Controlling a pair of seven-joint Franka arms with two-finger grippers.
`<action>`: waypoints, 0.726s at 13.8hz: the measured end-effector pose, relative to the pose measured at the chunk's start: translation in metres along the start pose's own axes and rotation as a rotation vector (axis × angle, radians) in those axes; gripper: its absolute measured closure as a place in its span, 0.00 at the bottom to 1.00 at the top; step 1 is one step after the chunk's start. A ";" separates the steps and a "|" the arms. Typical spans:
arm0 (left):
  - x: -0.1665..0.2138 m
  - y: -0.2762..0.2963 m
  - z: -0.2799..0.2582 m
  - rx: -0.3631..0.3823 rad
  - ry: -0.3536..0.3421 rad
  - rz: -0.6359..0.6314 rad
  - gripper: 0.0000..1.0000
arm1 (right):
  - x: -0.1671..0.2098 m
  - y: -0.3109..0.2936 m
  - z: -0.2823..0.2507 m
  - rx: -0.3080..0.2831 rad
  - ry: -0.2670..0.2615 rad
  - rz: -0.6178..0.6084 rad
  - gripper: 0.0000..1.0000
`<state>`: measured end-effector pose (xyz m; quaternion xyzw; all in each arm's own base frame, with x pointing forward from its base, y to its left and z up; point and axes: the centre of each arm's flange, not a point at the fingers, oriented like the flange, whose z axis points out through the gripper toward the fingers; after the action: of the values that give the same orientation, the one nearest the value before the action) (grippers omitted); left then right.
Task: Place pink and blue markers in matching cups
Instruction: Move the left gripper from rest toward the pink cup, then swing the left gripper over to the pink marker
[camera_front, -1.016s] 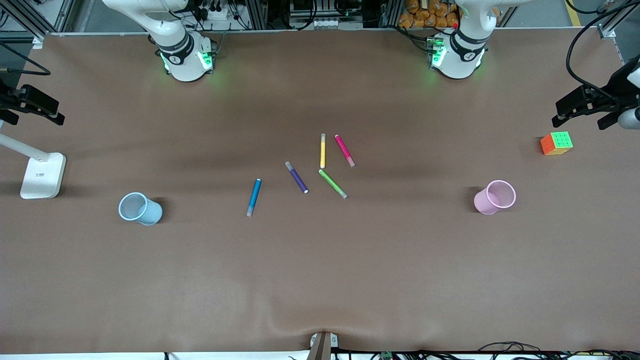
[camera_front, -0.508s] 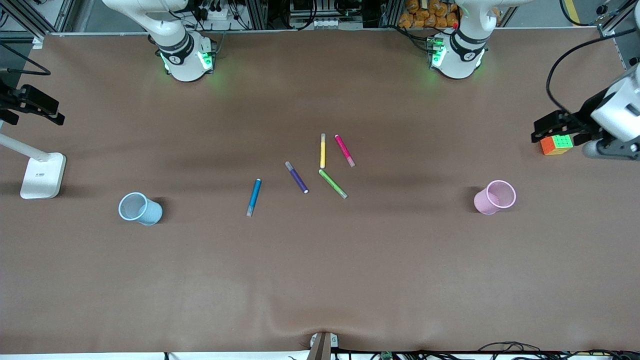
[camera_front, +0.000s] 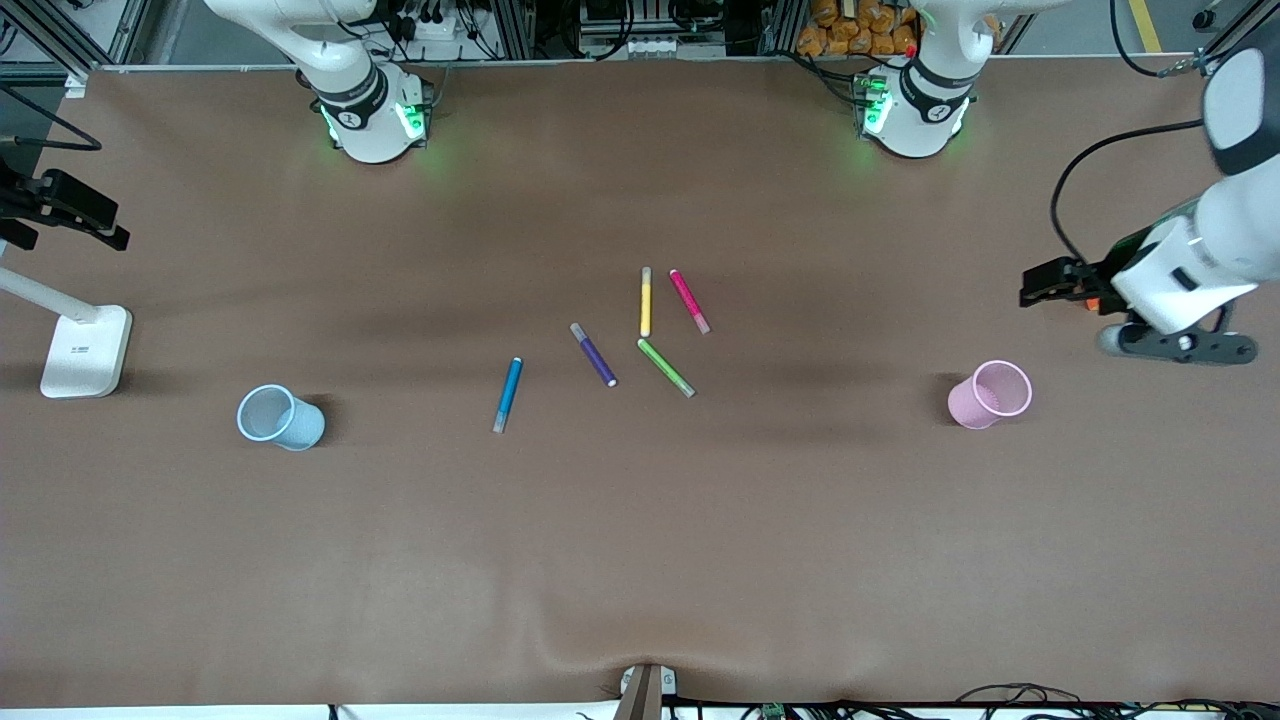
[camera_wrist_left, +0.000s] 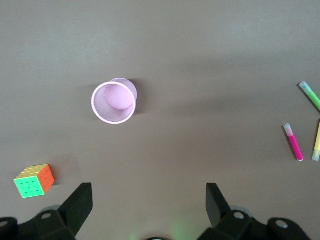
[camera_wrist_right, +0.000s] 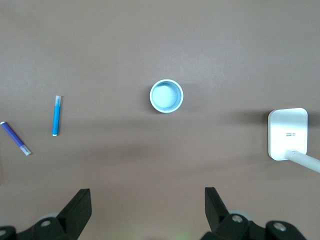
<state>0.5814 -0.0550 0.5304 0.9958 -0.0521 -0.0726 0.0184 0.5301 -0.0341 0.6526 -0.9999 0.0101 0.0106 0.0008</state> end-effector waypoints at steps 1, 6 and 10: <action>0.002 0.005 0.004 -0.001 -0.006 -0.010 0.00 | 0.000 0.000 0.000 0.000 0.000 0.000 0.00; 0.018 0.058 0.032 0.006 -0.020 -0.084 0.00 | 0.000 0.000 0.000 0.000 0.000 0.000 0.00; 0.035 0.090 0.066 0.010 -0.030 -0.116 0.00 | 0.000 -0.001 0.000 0.000 0.002 -0.001 0.00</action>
<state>0.5975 -0.1501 0.4638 0.9961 0.0053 -0.0879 0.0082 0.5304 -0.0336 0.6528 -0.9999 0.0095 0.0094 0.0007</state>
